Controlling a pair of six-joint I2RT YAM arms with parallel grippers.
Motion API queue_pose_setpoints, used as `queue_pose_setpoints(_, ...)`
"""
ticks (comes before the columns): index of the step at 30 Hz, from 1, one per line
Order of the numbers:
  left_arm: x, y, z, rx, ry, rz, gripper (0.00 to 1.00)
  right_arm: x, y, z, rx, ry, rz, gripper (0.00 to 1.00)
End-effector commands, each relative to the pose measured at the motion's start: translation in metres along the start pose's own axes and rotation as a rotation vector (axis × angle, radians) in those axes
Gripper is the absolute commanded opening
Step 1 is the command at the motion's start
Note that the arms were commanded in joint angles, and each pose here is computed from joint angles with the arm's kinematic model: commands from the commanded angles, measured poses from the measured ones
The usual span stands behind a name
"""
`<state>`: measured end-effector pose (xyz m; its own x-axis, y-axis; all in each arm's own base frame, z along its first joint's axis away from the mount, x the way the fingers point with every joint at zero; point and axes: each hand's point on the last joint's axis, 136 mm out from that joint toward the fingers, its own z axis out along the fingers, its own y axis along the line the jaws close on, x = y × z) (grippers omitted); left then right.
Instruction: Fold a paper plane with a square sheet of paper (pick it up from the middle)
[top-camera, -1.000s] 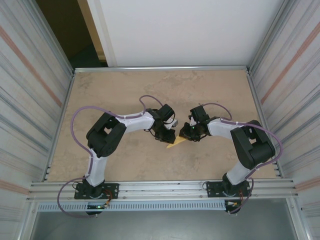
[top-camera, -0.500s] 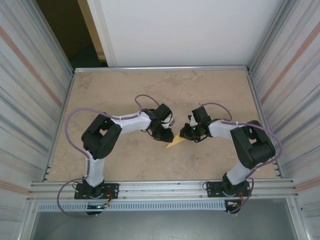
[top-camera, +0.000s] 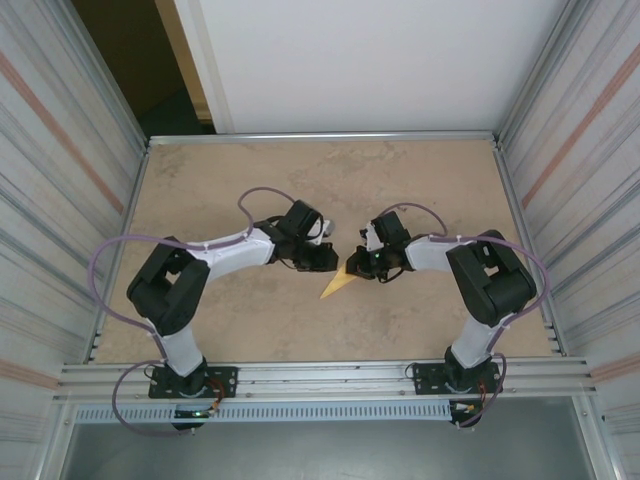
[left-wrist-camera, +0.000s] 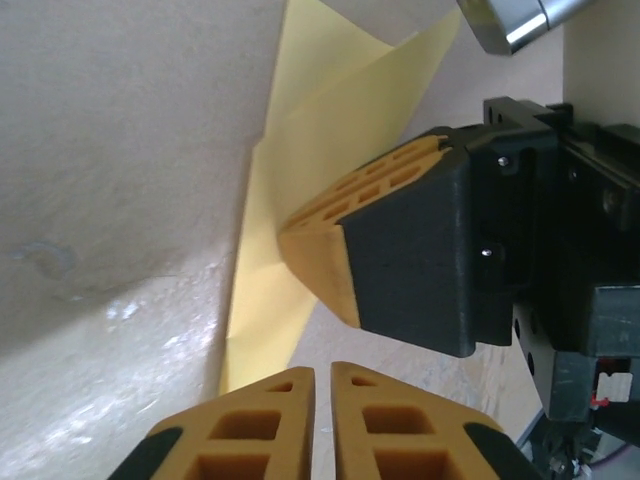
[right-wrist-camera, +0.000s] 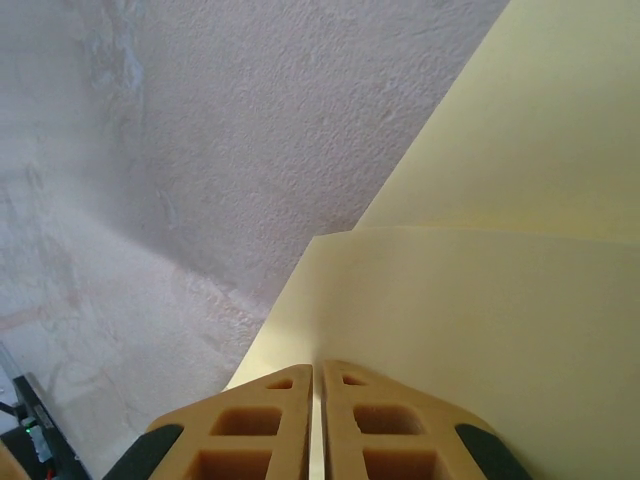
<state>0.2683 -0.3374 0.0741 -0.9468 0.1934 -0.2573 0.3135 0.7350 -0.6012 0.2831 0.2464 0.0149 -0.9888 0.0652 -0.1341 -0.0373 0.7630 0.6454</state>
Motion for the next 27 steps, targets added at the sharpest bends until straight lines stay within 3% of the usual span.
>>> queue_pose_setpoints(1,0.008,-0.011,0.013,0.064,0.043,0.0,0.12,0.011,-0.013,0.008,0.044,0.051,0.005,0.1)
queue_pose_setpoints(10,0.023,0.008,0.033,0.006,0.115,-0.018,0.05,0.011,-0.014,0.007,0.041,0.053,0.013,0.1)
queue_pose_setpoints(27,0.037,0.031,0.046,-0.057,0.154,-0.057,0.04,0.007,-0.008,0.003,0.026,0.045,0.013,0.1)
